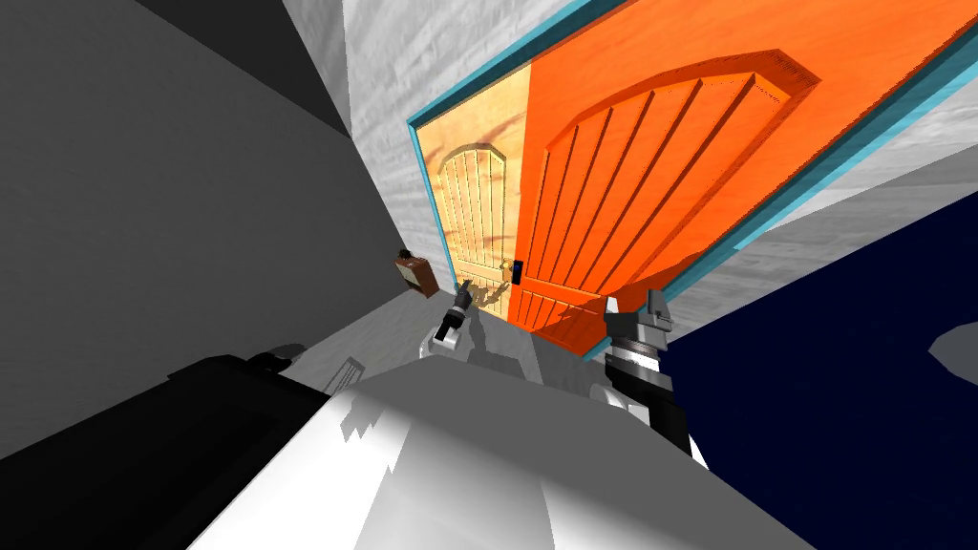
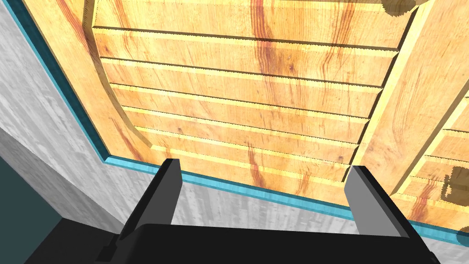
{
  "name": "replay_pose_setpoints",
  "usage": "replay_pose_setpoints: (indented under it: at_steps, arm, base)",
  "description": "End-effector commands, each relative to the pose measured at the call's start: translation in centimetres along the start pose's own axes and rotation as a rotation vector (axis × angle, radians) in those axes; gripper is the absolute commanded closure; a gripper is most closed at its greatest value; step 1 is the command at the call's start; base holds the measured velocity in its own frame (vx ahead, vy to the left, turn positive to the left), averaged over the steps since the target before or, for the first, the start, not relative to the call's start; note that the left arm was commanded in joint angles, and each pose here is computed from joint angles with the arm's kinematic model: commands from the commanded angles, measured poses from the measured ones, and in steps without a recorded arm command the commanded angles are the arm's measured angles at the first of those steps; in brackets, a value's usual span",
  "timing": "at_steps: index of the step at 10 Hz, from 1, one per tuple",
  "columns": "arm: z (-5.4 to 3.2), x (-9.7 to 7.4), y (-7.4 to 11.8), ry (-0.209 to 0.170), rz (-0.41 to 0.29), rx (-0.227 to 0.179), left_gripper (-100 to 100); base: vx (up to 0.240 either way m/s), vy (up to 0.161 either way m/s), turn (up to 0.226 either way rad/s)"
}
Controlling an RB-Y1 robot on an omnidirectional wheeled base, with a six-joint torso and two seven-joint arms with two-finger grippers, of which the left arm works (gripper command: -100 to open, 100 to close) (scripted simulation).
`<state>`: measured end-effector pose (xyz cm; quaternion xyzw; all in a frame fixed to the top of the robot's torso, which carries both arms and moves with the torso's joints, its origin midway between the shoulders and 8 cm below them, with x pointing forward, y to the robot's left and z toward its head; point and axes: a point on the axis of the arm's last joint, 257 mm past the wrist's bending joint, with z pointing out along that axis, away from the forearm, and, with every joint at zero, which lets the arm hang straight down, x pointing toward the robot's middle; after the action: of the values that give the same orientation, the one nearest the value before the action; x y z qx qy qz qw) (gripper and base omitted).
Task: Pull the door open
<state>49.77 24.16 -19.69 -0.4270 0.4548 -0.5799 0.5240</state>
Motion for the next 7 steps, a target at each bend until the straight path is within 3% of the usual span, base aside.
replay_pose_setpoints:
  at_steps: [1,7]
  arm:
    - [0.33,0.2,1.3,0.009,-0.001,-0.025,-100]
    - [0.98,0.7,4.9,0.033,-0.001,-0.1,-100]
  base:
    - [0.148,-0.014,-0.093]
    - [0.121,-0.004,-0.07]
